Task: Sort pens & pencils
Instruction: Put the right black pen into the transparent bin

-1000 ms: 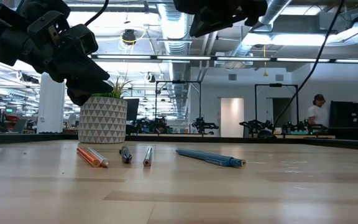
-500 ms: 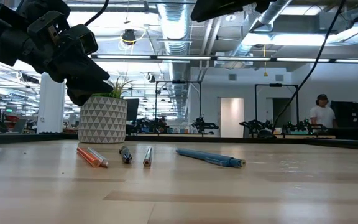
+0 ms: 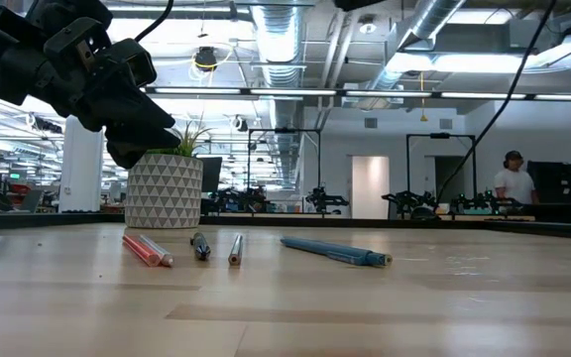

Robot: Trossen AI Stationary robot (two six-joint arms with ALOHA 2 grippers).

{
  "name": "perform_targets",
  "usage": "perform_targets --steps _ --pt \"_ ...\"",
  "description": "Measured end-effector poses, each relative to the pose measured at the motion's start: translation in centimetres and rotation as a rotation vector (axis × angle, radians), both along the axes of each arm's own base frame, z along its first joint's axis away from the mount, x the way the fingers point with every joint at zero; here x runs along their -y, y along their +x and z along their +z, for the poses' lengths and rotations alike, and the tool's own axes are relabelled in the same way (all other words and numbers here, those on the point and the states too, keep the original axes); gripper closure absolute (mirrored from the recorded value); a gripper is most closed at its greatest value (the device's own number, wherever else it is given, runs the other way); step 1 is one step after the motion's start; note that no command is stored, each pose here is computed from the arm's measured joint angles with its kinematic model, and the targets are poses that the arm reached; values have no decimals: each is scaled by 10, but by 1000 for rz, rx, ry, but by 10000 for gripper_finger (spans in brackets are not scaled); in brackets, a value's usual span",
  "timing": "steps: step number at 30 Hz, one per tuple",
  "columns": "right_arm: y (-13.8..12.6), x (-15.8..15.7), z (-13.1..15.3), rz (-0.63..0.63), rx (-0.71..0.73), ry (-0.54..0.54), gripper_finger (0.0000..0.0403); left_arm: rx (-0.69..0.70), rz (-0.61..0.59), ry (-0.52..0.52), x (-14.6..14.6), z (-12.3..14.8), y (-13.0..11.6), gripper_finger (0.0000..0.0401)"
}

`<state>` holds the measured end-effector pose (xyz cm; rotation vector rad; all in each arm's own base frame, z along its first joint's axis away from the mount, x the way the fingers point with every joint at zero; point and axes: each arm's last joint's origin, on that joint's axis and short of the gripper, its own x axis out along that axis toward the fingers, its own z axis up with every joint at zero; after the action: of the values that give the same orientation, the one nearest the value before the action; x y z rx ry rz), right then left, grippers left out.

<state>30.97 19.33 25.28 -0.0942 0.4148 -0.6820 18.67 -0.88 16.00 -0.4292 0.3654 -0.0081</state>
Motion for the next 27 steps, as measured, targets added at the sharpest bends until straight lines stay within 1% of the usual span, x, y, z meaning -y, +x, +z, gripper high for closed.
perform_targets --steps 9,11,16,20,23,27 --pt "-40 -14 -8 -40 -18 59 337 -1 11 -19 0 0 0 252" --pt "-50 -14 -5 -46 -35 93 337 -2 16 -21 0 0 0 252" --pt "-73 -14 4 -76 -27 159 337 -3 18 -22 0 0 0 252" --pt "-86 -14 6 -96 -85 203 337 -2 18 -22 0 0 0 252" --pt "-92 -13 5 -102 -156 194 337 -2 18 -22 0 0 0 252" --pt "-95 -14 3 -120 -207 226 337 -2 18 -21 0 0 0 252"
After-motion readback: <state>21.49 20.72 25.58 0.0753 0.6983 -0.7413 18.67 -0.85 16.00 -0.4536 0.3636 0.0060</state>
